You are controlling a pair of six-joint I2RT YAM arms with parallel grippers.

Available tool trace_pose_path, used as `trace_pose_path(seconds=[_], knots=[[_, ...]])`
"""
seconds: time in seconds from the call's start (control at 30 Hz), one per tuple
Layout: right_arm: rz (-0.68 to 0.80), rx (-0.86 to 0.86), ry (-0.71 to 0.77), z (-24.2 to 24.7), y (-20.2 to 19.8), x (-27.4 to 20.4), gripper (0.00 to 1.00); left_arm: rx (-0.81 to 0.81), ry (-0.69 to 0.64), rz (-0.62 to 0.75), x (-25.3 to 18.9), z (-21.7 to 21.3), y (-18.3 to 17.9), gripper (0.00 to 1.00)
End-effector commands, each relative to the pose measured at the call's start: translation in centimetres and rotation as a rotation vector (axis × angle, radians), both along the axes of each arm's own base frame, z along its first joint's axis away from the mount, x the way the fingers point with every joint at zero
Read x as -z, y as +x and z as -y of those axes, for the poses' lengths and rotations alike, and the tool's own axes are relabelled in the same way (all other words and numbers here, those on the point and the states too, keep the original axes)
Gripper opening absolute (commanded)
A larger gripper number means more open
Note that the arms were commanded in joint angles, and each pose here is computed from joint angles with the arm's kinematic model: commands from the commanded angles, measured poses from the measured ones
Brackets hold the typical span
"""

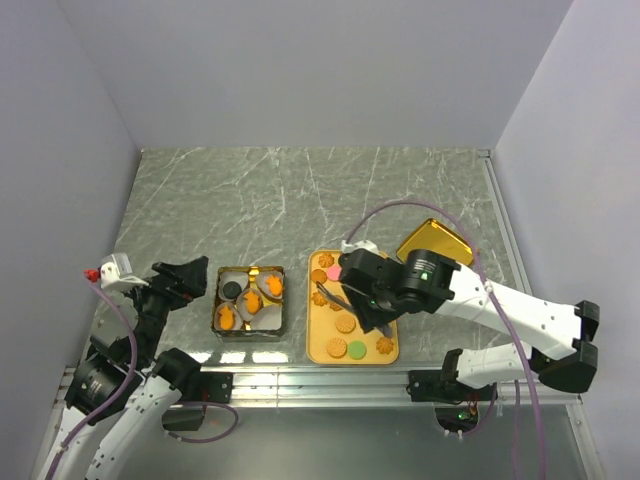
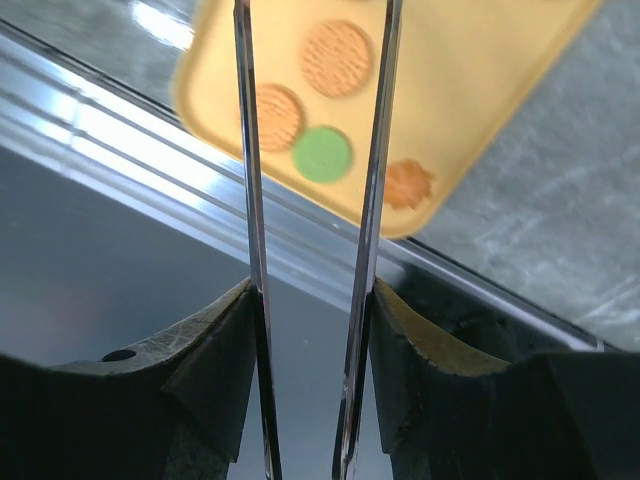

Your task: Pack the cookies

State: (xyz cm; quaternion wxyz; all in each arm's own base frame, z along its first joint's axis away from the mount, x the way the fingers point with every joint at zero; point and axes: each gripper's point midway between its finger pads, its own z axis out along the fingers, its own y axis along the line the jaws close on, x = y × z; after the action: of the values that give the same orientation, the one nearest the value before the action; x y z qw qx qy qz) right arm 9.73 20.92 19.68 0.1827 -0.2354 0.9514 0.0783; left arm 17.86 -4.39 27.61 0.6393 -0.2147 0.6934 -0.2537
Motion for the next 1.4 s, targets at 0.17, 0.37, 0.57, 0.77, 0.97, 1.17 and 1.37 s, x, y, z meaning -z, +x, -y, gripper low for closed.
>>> trace_pose_path(seconds=[0.17,0.37,0.57,0.77,0.97,1.17,1.37], knots=[[-0.028,0.056,0.005,2.9,-1.2,1.4,0.52,-0.010,-0.018,0.006,-1.0,-0.1,0.1,1.00],[-0.045,0.039,0.006,1.8,-1.0,1.9,0.52,-0.012,-0.017,-0.001,-1.0,-0.1,0.1,0.99],[-0.051,0.019,-0.067,1.7,-0.6,3.3,0.52,-0.017,-0.020,-0.005,-1.0,-0.1,0.2,0.99],[-0.084,-0.008,-0.090,1.1,-0.9,4.2,0.52,-0.025,-0.028,-0.008,-1.0,-0.3,0.1,0.99],[-0.089,-0.024,-0.109,0.6,-0.6,4.8,0.52,-0.032,-0.033,0.002,-1.0,-0.5,0.0,0.99],[-0.105,-0.023,-0.129,0.3,-0.6,5.5,0.51,-0.042,-0.038,-0.002,-1.1,-0.7,0.0,0.99],[-0.108,-0.018,-0.152,0.6,-0.5,5.9,0.50,-0.050,-0.050,0.007,-1.2,-0.9,-0.2,1.00]])
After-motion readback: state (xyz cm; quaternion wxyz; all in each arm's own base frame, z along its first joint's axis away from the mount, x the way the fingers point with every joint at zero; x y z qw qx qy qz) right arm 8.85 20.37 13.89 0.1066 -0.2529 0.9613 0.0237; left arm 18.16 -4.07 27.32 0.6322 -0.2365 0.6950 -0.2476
